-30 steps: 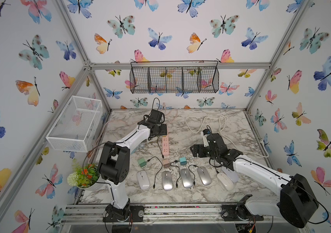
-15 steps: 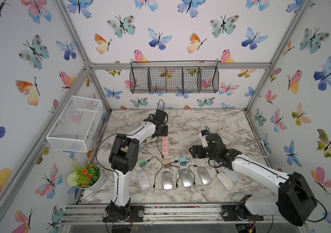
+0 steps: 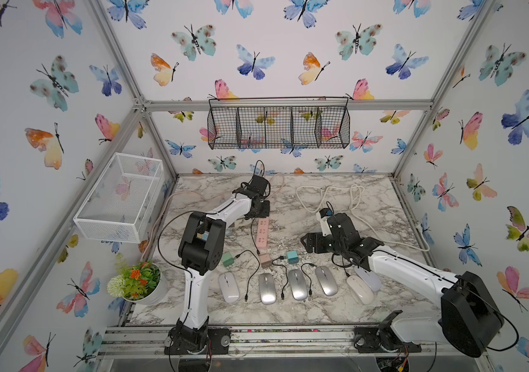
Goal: Unplug the wireless mouse
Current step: Remove the plug from the socket.
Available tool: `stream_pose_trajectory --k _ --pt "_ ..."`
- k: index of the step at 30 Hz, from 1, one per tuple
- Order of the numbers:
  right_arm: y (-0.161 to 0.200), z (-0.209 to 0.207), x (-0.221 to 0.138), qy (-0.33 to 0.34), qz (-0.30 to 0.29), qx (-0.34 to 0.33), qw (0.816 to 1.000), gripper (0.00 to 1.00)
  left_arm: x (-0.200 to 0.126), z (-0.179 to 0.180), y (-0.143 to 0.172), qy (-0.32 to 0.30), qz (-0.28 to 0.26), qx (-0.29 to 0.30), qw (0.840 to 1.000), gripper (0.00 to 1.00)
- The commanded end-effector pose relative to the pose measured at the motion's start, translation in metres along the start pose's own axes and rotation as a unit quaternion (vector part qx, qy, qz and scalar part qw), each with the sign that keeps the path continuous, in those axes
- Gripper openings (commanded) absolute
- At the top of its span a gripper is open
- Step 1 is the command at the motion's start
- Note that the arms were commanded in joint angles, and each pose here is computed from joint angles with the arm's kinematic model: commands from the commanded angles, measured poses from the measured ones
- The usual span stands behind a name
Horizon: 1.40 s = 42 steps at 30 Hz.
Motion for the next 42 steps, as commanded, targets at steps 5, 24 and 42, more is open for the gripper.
stream_pose_trajectory --k 5,24,42 --pt "-0.028 0.023 0.027 -0.062 -0.023 0.013 0.998 0.86 -0.014 0.013 -0.009 0.084 -0.008 -0.061 0.995 0.05" --pt "-0.061 0.067 0.163 -0.2 0.043 0.132 0.97 0.62 -0.013 0.044 0.012 0.225 0.01 -0.168 0.96 0.0" --pt "-0.065 0.081 0.233 -0.207 0.085 0.16 0.961 0.52 -0.008 0.044 0.016 0.23 0.016 -0.172 0.958 0.0"
Point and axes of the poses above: each gripper's point midway between its finger pads, its own x axis out along the fingers, its own z axis along the line the jaws close on, y = z × x, the point moved 2 cm from there along -x, back along the fingers, and after that the axes turned 4 degrees about -x, right-handed, at the moved point
